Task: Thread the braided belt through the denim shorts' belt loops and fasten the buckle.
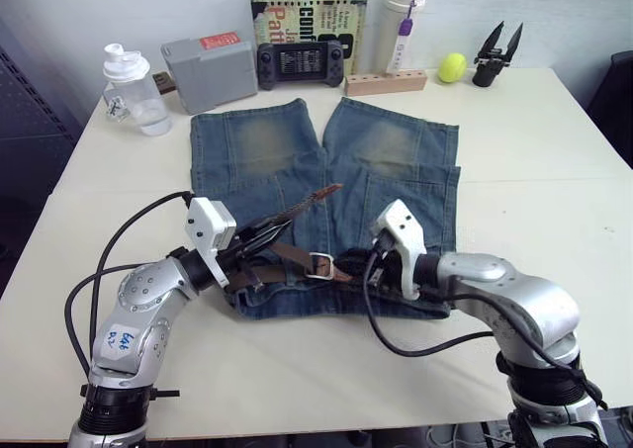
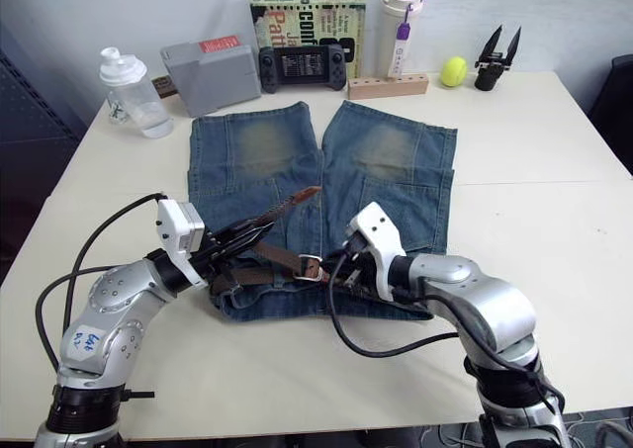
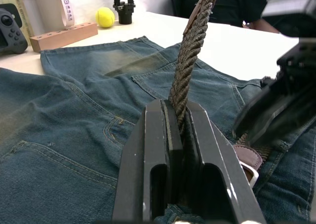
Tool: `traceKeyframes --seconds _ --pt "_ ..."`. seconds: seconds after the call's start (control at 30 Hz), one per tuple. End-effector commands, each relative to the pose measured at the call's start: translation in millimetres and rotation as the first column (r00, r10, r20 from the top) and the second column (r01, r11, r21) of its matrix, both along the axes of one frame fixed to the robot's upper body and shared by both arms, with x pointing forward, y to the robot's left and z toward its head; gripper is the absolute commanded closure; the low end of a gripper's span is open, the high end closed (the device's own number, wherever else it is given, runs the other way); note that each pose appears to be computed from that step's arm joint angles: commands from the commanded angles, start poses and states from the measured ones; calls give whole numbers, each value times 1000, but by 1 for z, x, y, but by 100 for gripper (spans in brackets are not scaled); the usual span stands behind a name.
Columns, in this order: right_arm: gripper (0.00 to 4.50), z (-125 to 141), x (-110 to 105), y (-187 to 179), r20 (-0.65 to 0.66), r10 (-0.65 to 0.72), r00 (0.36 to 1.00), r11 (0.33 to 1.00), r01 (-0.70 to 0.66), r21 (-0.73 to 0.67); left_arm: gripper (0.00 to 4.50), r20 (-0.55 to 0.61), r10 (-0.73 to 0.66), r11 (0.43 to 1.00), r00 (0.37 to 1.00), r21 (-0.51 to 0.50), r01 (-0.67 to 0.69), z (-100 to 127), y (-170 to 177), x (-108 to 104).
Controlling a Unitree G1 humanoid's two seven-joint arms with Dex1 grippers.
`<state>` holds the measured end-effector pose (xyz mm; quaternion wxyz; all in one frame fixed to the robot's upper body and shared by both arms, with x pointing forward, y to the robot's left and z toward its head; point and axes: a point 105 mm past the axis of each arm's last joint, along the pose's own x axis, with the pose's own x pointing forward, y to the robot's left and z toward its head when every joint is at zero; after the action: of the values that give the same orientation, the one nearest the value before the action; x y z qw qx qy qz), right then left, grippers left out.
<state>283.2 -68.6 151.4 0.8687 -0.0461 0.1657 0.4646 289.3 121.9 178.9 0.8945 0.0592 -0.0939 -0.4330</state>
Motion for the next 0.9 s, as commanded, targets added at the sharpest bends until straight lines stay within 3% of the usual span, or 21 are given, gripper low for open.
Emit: traceKeyframes --seconds 0.03,0.9 --pt "364 -5 3 -2 11 -29 1000 999 29 -31 450 57 -11 1000 998 -21 12 14 -2 -5" --pt "364 -11 14 26 58 21 998 996 -16 -92 450 62 -13 1000 998 -8 13 14 -6 -2"
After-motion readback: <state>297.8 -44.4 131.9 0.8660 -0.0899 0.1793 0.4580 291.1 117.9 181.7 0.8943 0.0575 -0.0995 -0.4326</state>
